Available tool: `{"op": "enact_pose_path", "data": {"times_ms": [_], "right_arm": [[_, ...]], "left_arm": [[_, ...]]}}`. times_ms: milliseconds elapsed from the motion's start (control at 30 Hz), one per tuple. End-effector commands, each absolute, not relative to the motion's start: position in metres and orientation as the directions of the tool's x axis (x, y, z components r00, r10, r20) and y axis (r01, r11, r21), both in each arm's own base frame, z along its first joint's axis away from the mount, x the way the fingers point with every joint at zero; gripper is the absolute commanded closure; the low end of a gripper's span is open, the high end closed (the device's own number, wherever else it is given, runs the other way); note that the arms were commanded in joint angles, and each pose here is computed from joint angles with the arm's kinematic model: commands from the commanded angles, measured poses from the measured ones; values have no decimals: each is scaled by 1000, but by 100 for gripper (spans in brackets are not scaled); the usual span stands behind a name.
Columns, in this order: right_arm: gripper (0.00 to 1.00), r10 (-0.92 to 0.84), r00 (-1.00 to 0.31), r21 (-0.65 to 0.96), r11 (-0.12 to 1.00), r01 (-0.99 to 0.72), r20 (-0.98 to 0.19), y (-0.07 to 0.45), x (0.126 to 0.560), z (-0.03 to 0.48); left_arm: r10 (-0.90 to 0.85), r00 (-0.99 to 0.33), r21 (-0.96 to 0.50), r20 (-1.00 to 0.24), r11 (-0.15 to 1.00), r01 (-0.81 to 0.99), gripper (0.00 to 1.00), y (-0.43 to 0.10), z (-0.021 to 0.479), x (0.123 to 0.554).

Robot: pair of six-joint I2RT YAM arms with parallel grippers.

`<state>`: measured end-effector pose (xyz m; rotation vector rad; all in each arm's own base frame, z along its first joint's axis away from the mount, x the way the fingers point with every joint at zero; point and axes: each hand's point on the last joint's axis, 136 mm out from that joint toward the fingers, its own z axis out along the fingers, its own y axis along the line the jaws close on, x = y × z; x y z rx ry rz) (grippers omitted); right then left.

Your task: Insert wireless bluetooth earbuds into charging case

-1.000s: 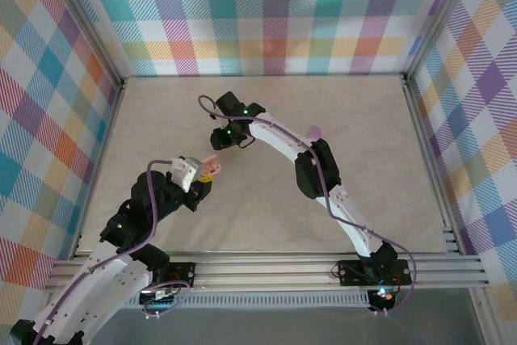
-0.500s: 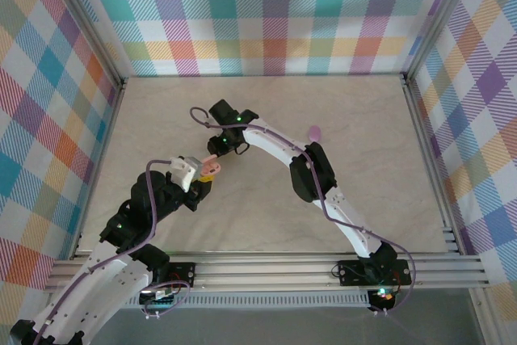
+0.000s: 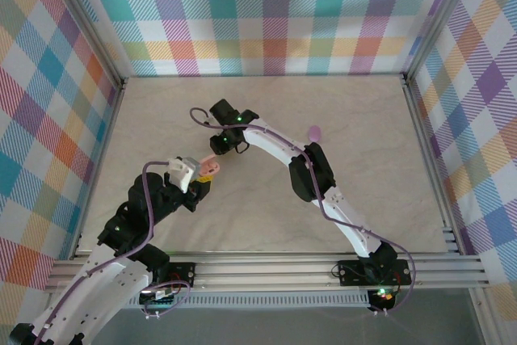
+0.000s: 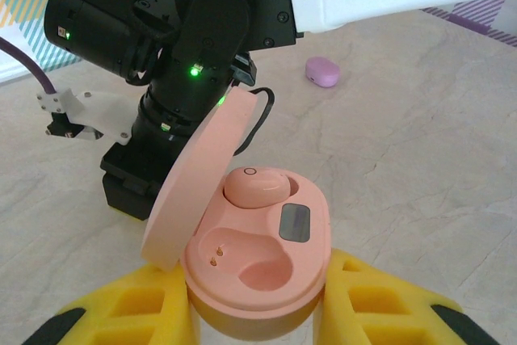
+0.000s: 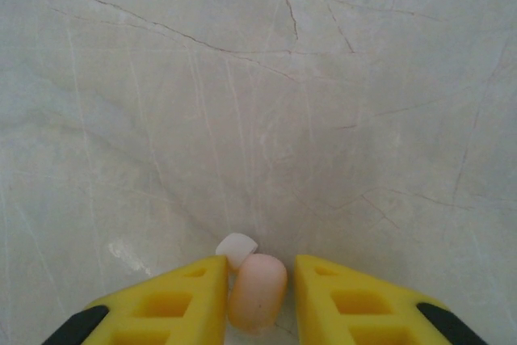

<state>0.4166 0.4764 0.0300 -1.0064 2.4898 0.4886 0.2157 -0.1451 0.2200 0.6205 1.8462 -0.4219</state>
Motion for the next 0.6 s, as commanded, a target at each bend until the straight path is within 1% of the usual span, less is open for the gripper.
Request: {"op": "enact_pose_path", "data": {"times_ms": [0,167,200,367,567], "right_arm": [[73,-616,-615,135,644,-753,-492,479,410,29],[76,-640,-586,85,636,-767,-497,466,408,35],[76,-644,-583,80,635,-768,-495,463,407,36],[77,-625,-609,88,659,-747,-489,444,407,44],[77,-605,-649,103,690,-716,-461,394,399,48]], "left_arm": [[201,-267,-4,-942,792,611,90,-148,222,214],[202,-275,-10,-940,790,613,90,-150,220,215],[191,-256,-7,-948,789,614,90,-151,226,217],[184,-249,-10,-951,785,619,90,-154,228,219],[185,-243,-11,-952,774,633,90,-158,232,221]]}}
